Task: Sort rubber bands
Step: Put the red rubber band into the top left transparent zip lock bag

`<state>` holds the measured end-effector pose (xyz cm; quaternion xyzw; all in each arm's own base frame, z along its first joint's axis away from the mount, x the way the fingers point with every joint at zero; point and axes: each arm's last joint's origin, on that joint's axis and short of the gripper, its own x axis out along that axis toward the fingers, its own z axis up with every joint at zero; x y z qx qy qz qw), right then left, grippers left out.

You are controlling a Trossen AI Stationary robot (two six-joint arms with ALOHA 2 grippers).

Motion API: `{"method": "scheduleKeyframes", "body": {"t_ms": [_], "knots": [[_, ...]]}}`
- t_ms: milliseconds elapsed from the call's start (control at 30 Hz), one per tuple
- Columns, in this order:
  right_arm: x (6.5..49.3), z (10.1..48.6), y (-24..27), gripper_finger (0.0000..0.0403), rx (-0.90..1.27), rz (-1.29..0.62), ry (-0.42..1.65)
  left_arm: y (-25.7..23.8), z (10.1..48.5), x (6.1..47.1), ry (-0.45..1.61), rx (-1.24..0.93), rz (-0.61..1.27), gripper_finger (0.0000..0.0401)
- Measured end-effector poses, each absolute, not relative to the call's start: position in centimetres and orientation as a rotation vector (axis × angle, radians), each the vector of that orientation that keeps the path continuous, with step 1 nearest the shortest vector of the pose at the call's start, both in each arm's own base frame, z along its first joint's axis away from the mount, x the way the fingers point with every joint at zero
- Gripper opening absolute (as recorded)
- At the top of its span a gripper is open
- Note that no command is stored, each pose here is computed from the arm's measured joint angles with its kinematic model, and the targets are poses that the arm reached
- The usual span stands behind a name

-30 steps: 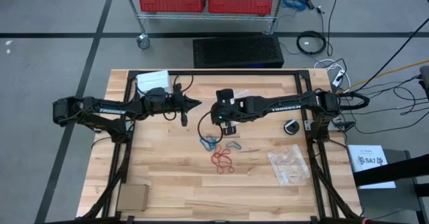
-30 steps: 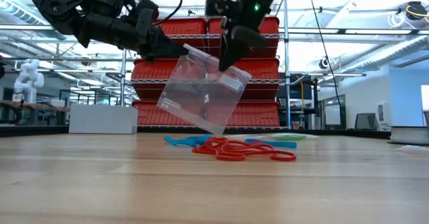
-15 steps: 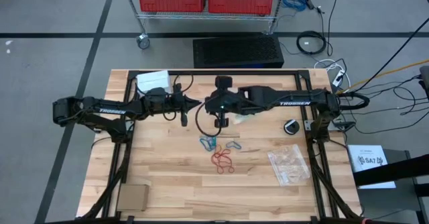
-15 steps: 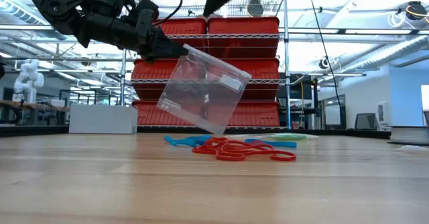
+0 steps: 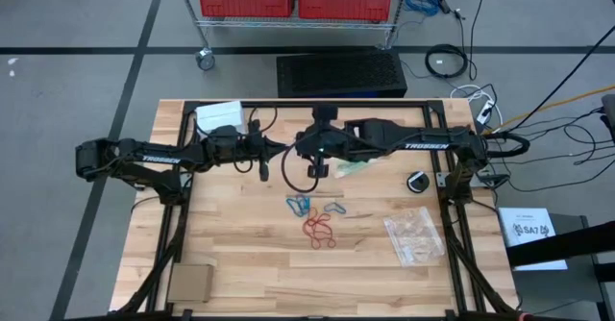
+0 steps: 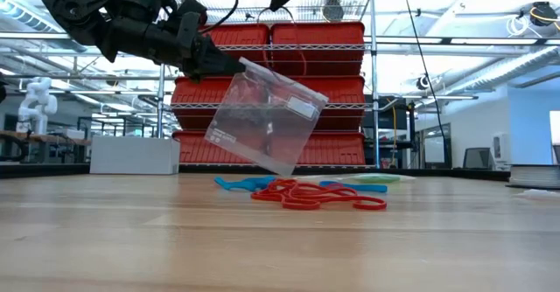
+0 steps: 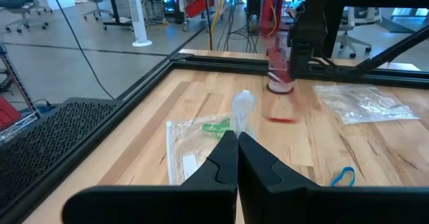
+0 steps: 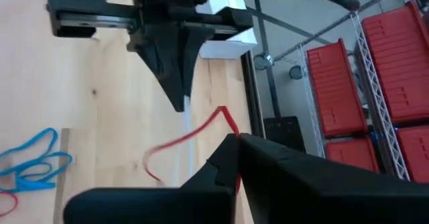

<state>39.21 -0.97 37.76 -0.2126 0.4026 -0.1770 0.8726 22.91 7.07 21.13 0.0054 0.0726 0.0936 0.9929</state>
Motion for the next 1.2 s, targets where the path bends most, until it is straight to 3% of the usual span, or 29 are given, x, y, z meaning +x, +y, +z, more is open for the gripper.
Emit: {"method": "scheduleKeyframes", "body": {"t_ms": [1200], "knots": [[39.1, 37.79, -1.84, 0.0, -0.478, -0.437, 0.858, 7.06, 21.13, 22.92, 0.146, 0.011, 0.187, 0.0]]}}
